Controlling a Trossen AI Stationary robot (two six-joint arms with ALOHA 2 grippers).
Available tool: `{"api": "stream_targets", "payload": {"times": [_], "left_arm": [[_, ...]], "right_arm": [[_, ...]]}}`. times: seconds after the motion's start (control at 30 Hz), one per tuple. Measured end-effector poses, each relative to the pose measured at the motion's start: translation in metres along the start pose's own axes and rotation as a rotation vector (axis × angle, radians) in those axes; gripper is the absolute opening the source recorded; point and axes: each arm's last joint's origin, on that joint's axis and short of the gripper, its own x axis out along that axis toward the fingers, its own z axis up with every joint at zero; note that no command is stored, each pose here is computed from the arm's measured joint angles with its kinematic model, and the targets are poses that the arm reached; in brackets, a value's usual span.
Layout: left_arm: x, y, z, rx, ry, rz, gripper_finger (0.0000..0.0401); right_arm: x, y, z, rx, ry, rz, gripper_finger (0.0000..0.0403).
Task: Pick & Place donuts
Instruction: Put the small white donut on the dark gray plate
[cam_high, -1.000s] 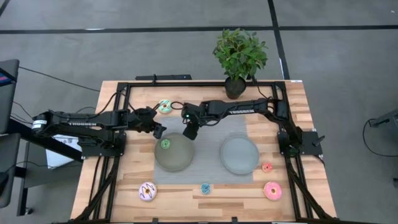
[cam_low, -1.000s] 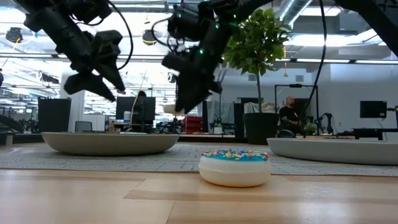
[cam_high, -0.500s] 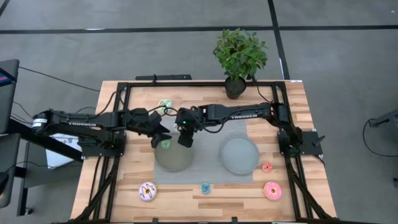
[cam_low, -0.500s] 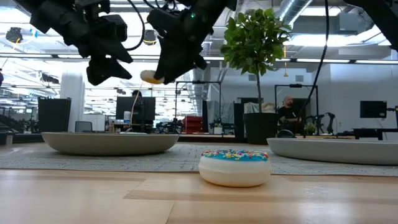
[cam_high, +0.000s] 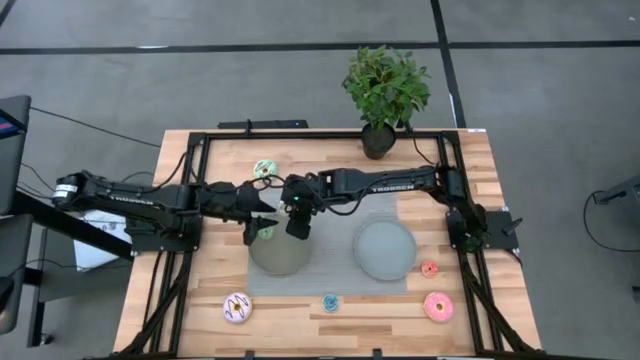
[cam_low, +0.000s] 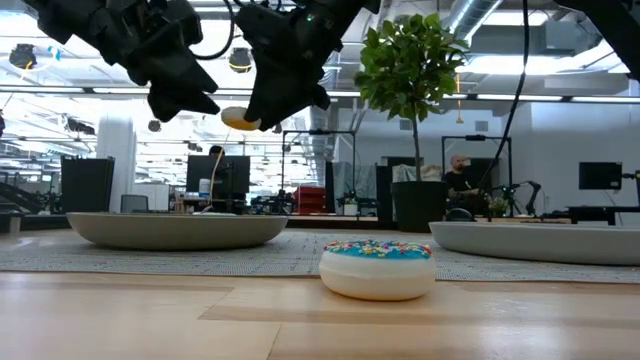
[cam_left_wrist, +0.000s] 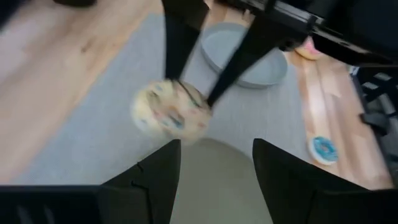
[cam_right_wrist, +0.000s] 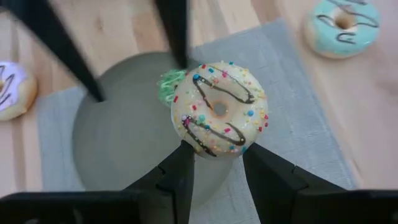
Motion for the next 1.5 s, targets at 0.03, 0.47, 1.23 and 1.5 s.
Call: {"api": "stream_targets", "payload": {"times": [0.03,0.47,1.23,1.5], "left_arm": [[0.0,0.0,0.0,0.021,-0.005,0.008,0.0193],[0.005,-0.001,-0.005,0.14,0.029,0.053,0.0193],[0.008,0.001,-0.007,0.185,0.042,0.11,0.0193],[0.022,0.001,-0.01,0.189,0.065,0.122,0.0193]], "right_arm": [[0.0,0.0,0.0,-0.001,0.001,0.002,0.0127],[0.0,0.003,-0.001,-0.005,0.007,0.019,0.0127],[0.0,0.003,-0.002,-0.006,0.015,0.018,0.0127],[0.0,0.005,-0.001,-0.007,0.006,0.022,0.0127]]}}
